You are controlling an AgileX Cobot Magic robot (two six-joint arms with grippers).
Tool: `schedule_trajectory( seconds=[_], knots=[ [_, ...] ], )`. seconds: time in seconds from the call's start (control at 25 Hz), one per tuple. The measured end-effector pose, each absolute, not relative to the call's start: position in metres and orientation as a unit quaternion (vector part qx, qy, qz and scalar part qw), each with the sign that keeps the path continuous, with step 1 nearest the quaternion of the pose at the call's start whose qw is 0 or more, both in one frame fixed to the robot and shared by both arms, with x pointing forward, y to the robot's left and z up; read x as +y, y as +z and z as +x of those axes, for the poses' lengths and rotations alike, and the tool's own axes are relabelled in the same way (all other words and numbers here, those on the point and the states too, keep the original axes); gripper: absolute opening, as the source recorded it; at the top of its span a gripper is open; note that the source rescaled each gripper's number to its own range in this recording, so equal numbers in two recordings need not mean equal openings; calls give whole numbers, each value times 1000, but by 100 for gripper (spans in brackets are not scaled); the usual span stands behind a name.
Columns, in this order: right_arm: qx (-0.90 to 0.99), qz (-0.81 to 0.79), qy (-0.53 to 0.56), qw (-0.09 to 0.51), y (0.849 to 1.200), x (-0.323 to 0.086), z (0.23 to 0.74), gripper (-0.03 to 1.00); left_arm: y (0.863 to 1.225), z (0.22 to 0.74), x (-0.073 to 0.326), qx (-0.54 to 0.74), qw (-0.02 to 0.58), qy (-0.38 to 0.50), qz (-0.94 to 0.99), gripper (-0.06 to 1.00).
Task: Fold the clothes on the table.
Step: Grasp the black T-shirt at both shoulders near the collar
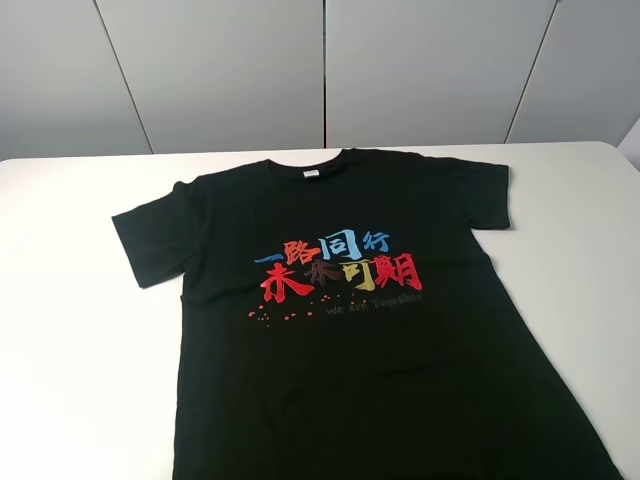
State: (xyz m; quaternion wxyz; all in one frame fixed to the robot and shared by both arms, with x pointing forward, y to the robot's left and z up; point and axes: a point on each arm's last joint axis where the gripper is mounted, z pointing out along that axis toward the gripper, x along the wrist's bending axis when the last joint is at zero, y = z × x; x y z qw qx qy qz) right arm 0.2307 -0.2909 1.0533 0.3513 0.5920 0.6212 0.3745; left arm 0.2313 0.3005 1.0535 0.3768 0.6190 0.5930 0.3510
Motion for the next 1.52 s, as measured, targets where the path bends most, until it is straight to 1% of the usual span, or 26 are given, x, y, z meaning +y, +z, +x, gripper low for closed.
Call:
schedule_trajectory(
  seconds=[0.64,0.76,0.92,1.08,1.24,1.32,1.52],
  knots=[
    [621,592,374,353,1054,-291,230,100,1055,231,300,592,381,349,618,99],
    [615,585,383,364,1066,-291,226,100,1066,231,299,590,386,349,617,99],
    [616,586,374,370,1096,-293,233,100,1092,244,299,581,377,353,629,99],
    [632,585,356,362,1124,-294,256,100,1121,268,297,561,354,355,659,99],
    [663,584,327,337,1141,-294,288,100,1150,302,294,540,329,344,695,99],
    [678,586,308,319,1146,-295,309,100,1163,322,292,532,318,333,711,99],
    [724,578,258,274,1151,-295,367,100,1177,381,289,510,273,306,756,99]
  ],
)
